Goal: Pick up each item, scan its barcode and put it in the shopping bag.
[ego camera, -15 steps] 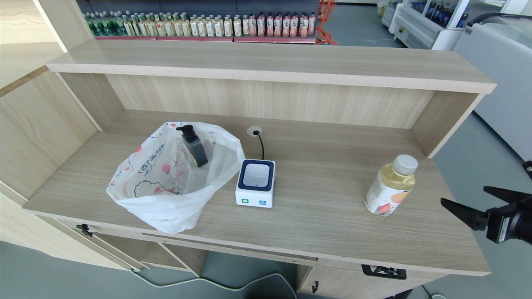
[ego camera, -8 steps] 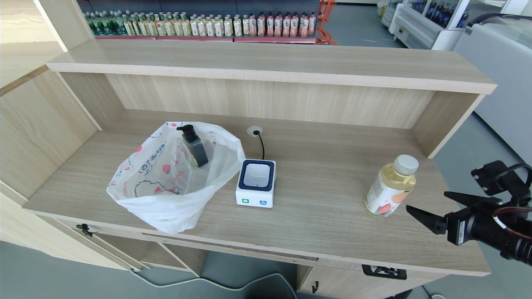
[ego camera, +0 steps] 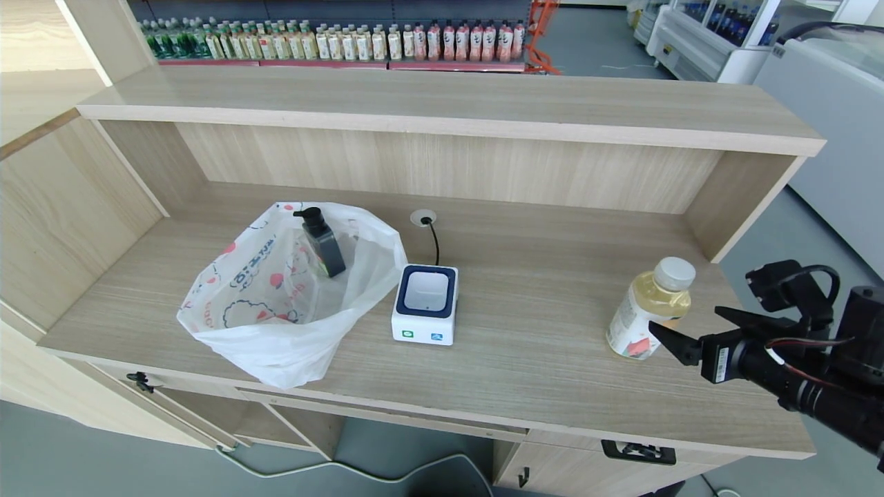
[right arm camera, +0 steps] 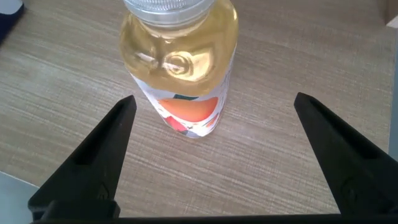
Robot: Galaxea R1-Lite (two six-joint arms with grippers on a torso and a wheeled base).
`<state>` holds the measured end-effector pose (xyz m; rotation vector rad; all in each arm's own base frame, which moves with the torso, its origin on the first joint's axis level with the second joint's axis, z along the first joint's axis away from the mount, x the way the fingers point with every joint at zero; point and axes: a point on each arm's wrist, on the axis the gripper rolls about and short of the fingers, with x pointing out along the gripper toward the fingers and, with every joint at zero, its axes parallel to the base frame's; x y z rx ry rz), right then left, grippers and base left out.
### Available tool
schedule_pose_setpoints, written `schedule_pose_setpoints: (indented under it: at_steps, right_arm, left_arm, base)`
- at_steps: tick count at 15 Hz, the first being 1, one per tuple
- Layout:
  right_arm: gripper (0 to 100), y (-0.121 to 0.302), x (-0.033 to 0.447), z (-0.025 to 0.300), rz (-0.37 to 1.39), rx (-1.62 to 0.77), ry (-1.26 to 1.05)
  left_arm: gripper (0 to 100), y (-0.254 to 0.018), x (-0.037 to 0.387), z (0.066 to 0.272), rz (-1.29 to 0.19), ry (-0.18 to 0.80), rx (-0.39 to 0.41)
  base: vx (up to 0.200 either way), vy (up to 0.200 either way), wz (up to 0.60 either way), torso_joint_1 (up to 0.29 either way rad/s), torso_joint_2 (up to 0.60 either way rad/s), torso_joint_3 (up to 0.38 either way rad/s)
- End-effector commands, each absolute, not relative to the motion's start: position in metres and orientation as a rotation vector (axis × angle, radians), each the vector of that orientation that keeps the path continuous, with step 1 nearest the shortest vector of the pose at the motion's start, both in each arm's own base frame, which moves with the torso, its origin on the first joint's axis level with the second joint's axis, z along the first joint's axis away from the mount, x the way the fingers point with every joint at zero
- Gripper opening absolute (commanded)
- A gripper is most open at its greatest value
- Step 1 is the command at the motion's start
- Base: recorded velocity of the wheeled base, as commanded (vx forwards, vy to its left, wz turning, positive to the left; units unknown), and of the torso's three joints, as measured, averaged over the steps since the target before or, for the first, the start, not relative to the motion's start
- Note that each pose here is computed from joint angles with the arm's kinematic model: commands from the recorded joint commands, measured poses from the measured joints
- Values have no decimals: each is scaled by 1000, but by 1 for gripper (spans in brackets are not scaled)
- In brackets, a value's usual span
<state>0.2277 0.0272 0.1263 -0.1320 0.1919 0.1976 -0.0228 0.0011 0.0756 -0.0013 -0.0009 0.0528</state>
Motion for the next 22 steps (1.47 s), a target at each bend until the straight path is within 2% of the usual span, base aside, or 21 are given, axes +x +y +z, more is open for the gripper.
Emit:
schedule_pose_setpoints:
  at_steps: [1, 12, 22]
  right_arm:
    - [100, 36, 239, 110, 212, -121, 227]
    - [100, 54, 274, 96, 239, -114, 172]
    - [100, 61, 299, 69, 265, -151, 87]
  left_arm:
    - [100, 1, -23, 76, 54, -2, -2]
    - [100, 1, -23, 76, 54, -2, -2]
    - [100, 1, -23, 76, 54, -2, -2]
  base:
    - [0, 0, 0, 0, 0, 0]
    - [0, 0, 0, 0, 0, 0]
    - [0, 0, 0, 0, 0, 0]
